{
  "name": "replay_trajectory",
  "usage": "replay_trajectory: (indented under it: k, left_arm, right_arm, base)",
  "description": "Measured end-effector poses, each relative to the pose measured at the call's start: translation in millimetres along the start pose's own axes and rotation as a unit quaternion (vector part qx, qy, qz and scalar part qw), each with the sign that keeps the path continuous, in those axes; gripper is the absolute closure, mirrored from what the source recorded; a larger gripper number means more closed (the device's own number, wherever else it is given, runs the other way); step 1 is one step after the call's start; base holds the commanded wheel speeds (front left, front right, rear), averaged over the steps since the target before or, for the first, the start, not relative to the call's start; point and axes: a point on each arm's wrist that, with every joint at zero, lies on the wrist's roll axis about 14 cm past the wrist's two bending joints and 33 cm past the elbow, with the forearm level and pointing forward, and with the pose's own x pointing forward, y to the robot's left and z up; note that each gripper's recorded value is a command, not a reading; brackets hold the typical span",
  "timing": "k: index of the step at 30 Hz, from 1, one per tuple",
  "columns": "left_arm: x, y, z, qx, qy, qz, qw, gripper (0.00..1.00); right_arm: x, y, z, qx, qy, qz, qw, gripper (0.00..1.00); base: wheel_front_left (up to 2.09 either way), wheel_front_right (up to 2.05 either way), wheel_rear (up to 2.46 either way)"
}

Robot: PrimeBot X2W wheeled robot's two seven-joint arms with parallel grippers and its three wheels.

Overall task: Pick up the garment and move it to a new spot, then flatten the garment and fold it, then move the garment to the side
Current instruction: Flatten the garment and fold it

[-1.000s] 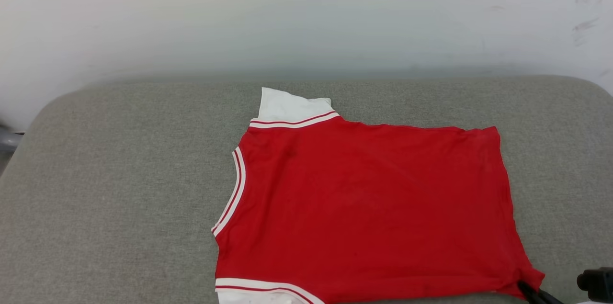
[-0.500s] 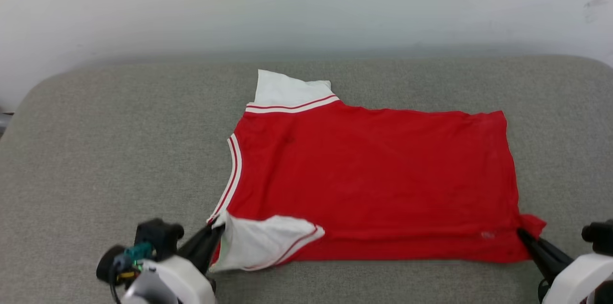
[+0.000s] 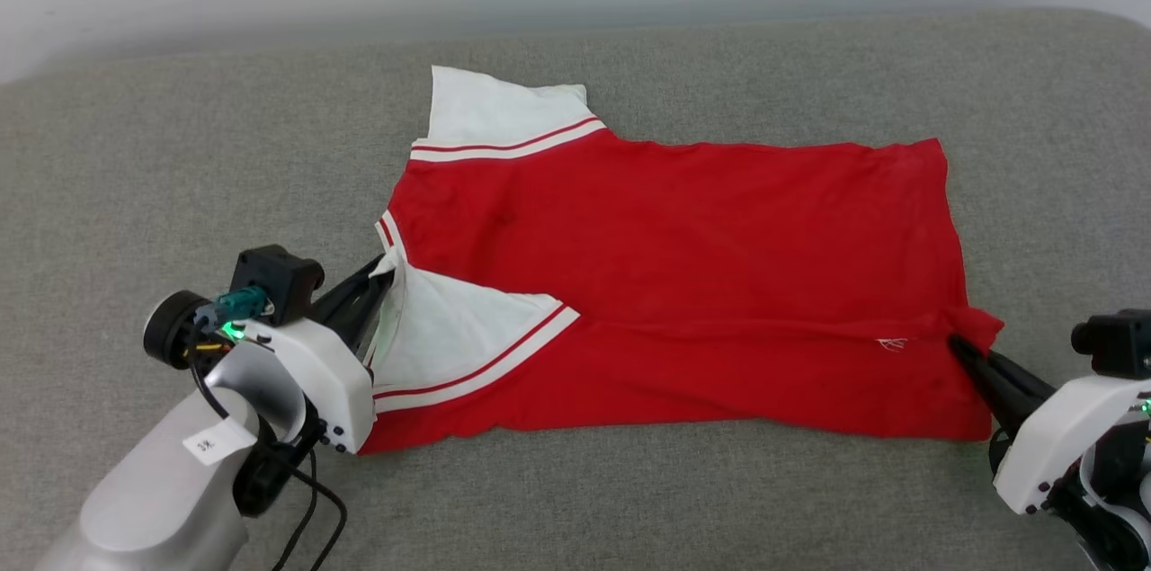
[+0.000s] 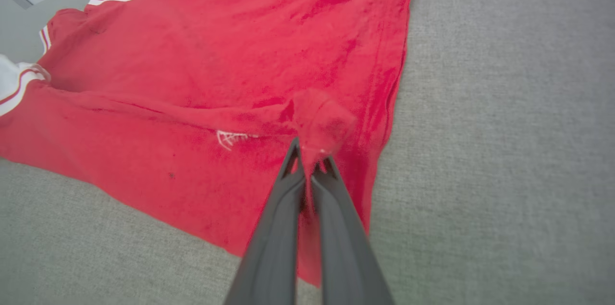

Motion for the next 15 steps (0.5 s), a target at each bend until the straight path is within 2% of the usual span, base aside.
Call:
replay_trajectory:
  k: [9,15]
  left_arm:
    - [29,13,-35,-0.015,0.052,0.003,0.999,1.00]
    - [33,11,-66,-0.028,0.090,0.005,0.995,1.00]
  right_arm:
    - [28,-12,-7,-0.016,0.038,-0.009,0.999,1.00]
    - [37,-20,-30,-0.026,0.085,-0.021,0.996,1.00]
  base:
    - [0.00,0.00,0.00]
    - [0.00,0.00,0.00]
